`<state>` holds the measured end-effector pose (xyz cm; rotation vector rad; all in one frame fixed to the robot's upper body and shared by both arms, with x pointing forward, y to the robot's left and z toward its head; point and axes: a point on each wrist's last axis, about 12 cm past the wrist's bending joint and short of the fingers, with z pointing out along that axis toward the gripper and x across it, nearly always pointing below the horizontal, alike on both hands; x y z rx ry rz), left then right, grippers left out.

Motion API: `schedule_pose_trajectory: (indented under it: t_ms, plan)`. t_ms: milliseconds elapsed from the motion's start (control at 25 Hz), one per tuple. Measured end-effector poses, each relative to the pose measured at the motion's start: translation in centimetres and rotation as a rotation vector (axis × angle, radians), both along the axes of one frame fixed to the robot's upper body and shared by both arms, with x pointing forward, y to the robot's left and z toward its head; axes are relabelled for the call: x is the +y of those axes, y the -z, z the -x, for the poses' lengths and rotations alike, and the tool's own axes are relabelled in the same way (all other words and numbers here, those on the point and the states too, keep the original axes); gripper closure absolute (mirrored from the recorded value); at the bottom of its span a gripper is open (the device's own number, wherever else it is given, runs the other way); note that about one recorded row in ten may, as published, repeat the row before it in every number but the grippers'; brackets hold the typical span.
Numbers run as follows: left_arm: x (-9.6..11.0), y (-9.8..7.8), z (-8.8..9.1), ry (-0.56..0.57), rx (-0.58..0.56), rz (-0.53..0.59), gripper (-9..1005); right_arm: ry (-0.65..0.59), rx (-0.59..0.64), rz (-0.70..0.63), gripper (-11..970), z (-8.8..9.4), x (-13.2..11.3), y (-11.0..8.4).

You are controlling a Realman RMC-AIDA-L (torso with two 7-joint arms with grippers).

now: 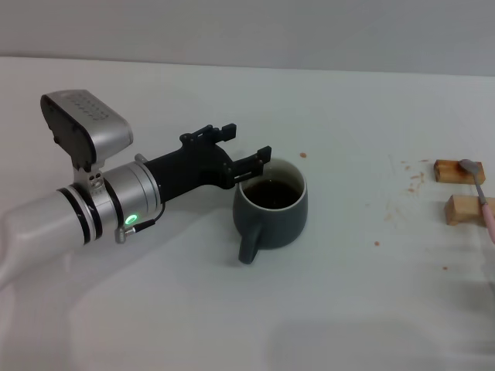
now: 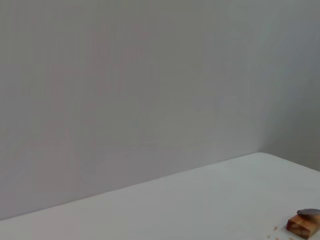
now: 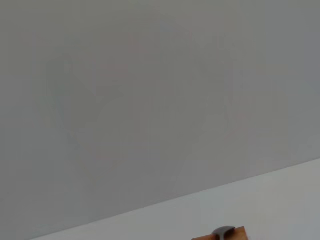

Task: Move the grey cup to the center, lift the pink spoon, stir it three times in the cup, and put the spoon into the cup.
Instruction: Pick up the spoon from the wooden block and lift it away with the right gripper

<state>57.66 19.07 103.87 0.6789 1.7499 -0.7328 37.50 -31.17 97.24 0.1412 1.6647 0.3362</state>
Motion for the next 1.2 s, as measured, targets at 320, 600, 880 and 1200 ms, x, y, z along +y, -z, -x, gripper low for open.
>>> schedule_pose_trajectory:
  t_ms: [320,600,880,1200]
  plan:
    - [-0.3,0.2,0.2,0.000,0.008,0.004,202,-0.014,0.017,-0.001,352,-1.0,0.2,0.1]
    - [-0.4,0.1,0.1,-0.002,0.013,0.007,202,-0.029,0.036,0.002,354,-2.1,0.6,0.3]
    - [-0.8,0.0,0.1,0.004,0.014,0.017,202,-0.041,0.055,0.008,355,-2.4,0.7,0.4]
    - [-1.0,-0.1,-0.1,0.007,0.010,0.019,203,-0.061,0.062,0.017,428,-2.8,0.8,0.5]
